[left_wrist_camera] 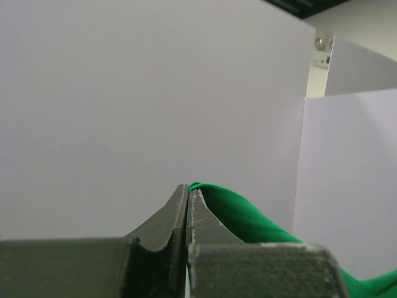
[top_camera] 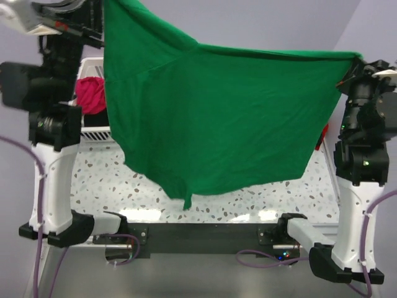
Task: Fold and stack the t-shirts
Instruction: Flatten the tshirt out
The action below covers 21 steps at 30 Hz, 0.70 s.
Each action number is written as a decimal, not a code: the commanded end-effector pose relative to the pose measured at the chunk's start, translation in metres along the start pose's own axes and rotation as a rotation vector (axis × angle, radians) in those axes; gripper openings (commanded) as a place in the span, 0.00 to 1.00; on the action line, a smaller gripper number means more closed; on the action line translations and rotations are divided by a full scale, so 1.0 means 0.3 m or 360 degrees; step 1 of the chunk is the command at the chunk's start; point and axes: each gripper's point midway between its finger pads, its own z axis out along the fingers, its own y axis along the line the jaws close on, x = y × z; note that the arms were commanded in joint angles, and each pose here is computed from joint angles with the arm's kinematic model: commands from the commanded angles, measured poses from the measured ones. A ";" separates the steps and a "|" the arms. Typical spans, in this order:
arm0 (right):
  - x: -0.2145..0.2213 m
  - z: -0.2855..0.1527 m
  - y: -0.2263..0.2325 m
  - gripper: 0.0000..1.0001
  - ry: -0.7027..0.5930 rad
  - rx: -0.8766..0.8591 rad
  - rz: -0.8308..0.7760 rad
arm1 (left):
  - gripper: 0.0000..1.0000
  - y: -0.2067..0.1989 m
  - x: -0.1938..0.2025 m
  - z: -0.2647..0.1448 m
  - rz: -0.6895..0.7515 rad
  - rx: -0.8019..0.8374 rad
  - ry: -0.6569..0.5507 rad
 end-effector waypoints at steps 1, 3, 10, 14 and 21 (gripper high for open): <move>0.213 0.089 -0.079 0.00 0.0142 0.0184 -0.0074 | 0.00 0.123 0.520 0.080 -0.0059 -0.0019 0.0453; 0.390 0.119 -0.132 0.00 0.0274 0.0266 -0.0156 | 0.00 0.156 0.739 0.056 -0.0123 -0.0009 0.0642; 1.017 0.166 -0.311 0.00 0.0814 0.0428 -0.0376 | 0.30 0.280 1.548 -0.141 -0.0295 0.0011 0.1269; 1.285 0.207 -0.357 0.55 0.1128 0.0409 -0.0395 | 0.72 0.316 1.832 -0.221 -0.0361 -0.0029 0.1469; 1.384 0.216 -0.319 0.99 0.1301 0.0319 -0.0328 | 0.79 0.211 1.926 -0.366 -0.0448 -0.0087 0.1757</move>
